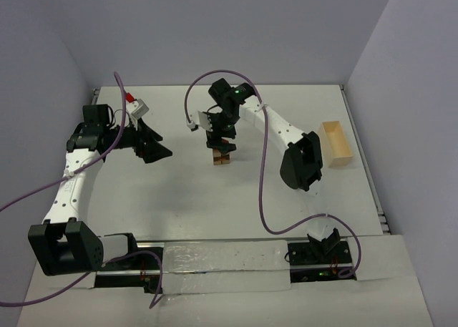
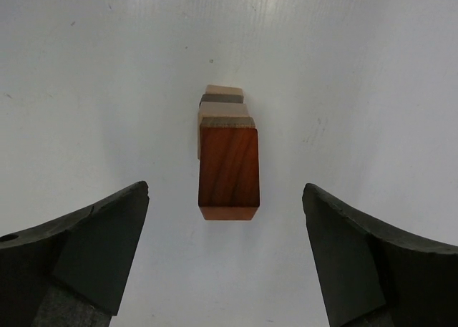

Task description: Build the wood block tower

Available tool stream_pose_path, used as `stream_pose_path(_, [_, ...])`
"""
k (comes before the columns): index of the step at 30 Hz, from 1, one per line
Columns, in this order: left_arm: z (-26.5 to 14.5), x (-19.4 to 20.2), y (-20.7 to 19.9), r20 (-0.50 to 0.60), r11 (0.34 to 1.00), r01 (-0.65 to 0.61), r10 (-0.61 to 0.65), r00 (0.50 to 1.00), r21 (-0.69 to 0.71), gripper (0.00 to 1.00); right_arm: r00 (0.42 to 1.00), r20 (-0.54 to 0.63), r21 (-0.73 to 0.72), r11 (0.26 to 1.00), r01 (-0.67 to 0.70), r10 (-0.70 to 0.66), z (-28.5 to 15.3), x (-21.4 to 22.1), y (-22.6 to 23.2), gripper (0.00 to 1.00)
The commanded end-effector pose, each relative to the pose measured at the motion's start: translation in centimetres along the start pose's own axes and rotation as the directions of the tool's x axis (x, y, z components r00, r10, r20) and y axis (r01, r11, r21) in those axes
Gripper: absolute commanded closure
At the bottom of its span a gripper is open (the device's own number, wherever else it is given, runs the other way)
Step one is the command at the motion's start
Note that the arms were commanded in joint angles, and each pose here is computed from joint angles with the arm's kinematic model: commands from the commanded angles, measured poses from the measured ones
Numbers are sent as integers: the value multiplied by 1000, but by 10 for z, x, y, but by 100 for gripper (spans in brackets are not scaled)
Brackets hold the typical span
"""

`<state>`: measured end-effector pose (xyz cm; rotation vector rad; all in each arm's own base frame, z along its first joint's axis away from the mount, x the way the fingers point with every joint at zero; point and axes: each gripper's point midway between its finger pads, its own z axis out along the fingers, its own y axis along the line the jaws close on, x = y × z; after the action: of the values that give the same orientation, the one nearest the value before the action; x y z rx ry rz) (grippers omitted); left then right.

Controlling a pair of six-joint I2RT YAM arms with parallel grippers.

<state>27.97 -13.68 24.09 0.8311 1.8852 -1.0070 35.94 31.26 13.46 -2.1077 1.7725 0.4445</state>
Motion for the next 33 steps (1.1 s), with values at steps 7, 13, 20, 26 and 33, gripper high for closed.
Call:
stream_pose_path(7, [-7, -22, 31, 55, 980, 27, -16, 998, -199, 1, 963, 269, 250, 964, -92, 22, -101, -72, -23, 0])
stream_pose_path(13, [-23, -28, 77, 136, 868, 151, -97, 986, -473, 1, 833, 510, 357, 829, -430, 213, -184, -50, -42, 0])
stream_pose_path(20, [-26, -7, 98, 66, 837, 207, -202, 977, -507, 1, 578, 641, 377, 448, -811, 505, -210, 70, -27, 0])
stream_pose_path(26, [-38, 12, 114, 67, 785, 215, -217, 974, -581, 1, 413, 709, 427, 117, -896, 572, -196, 150, 19, 0])
stream_pose_path(33, [-61, 32, 116, 65, 704, 170, -173, 983, -690, 1, 381, 773, 417, 48, -908, 508, -182, 167, 58, 0])
